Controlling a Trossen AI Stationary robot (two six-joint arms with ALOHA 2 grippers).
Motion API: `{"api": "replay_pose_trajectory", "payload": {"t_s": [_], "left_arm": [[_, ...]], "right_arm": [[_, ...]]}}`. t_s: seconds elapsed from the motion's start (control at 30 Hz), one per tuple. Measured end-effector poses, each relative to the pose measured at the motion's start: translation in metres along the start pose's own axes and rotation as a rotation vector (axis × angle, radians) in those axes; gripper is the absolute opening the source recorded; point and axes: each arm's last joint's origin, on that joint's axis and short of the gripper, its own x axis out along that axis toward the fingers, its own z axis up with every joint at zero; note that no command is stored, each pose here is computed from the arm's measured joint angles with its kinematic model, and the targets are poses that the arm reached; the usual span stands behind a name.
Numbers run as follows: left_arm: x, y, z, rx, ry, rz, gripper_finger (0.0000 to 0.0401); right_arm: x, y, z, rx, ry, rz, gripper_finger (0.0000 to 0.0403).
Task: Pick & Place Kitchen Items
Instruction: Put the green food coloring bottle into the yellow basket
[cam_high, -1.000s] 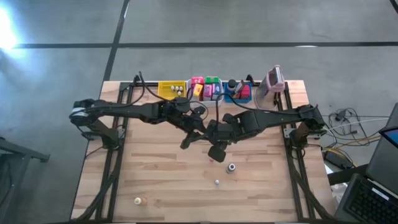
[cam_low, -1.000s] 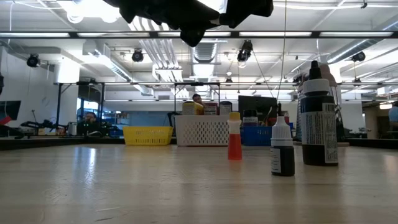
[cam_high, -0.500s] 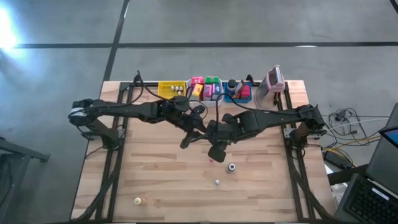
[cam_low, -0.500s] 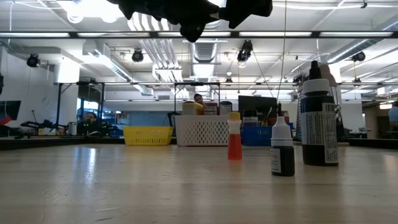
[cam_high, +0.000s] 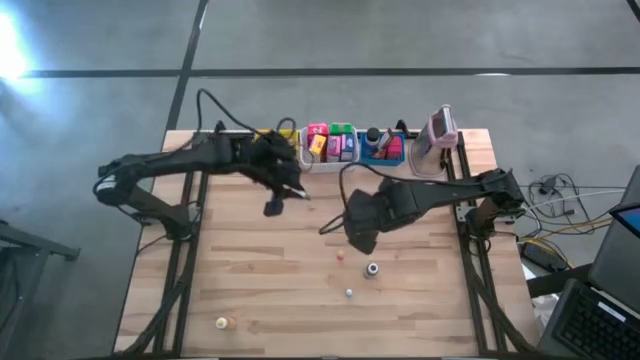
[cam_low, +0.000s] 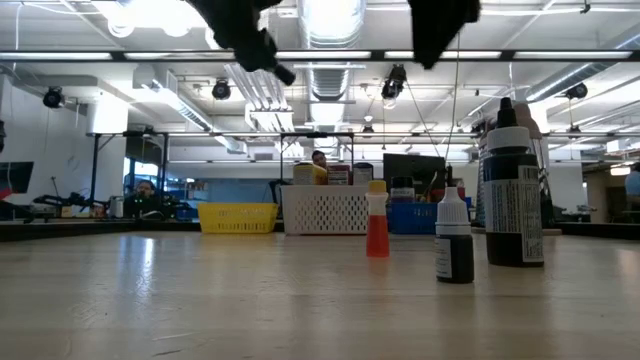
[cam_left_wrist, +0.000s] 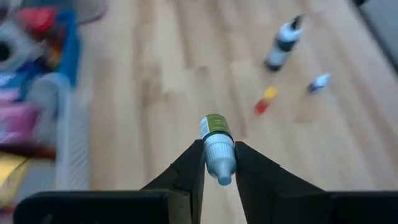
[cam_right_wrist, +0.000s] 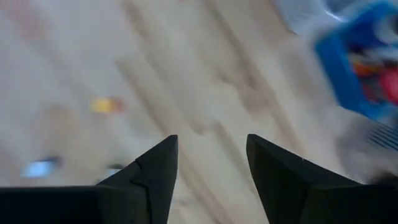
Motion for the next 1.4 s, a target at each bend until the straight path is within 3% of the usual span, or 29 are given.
{"api": "replay_pose_trajectory", "payload": {"t_s": [0.07, 0.2, 0.37, 0.6, 0.77, 0.97, 1.23, 1.4], "left_arm": [[-0.009, 0.009, -0.006, -0.034, 0.028, 0.035, 0.0081], [-0.020, 0.028, -0.020, -0.111, 0.093, 0.084, 0.0080], [-0.030, 0.056, -0.035, -0.179, 0.128, 0.158, 0.0080], [-0.035, 0.098, -0.059, -0.299, 0.182, 0.257, 0.0080], [-0.031, 0.124, -0.072, -0.373, 0.272, 0.334, 0.0080], [-0.019, 0.150, -0.079, -0.452, 0.385, 0.323, 0.0080], [0.006, 0.174, -0.081, -0.519, 0.453, 0.299, 0.0080], [0.020, 0.185, -0.089, -0.536, 0.546, 0.375, 0.0080]], "right_arm": [[0.006, -0.005, -0.006, 0.005, 0.032, -0.073, 0.0189], [0.015, -0.012, -0.018, 0.034, 0.053, -0.101, 0.0179], [0.016, -0.028, -0.035, 0.065, 0.005, -0.061, 0.0158], [0.010, -0.065, -0.065, 0.199, -0.165, 0.022, 0.0124], [0.014, -0.089, -0.083, 0.272, -0.251, 0.073, 0.0107], [0.027, -0.111, -0.102, 0.331, -0.287, 0.087, 0.0093], [0.041, -0.121, -0.116, 0.365, -0.284, 0.076, 0.0078], [0.044, -0.126, -0.122, 0.384, -0.314, 0.040, 0.0067]]}}
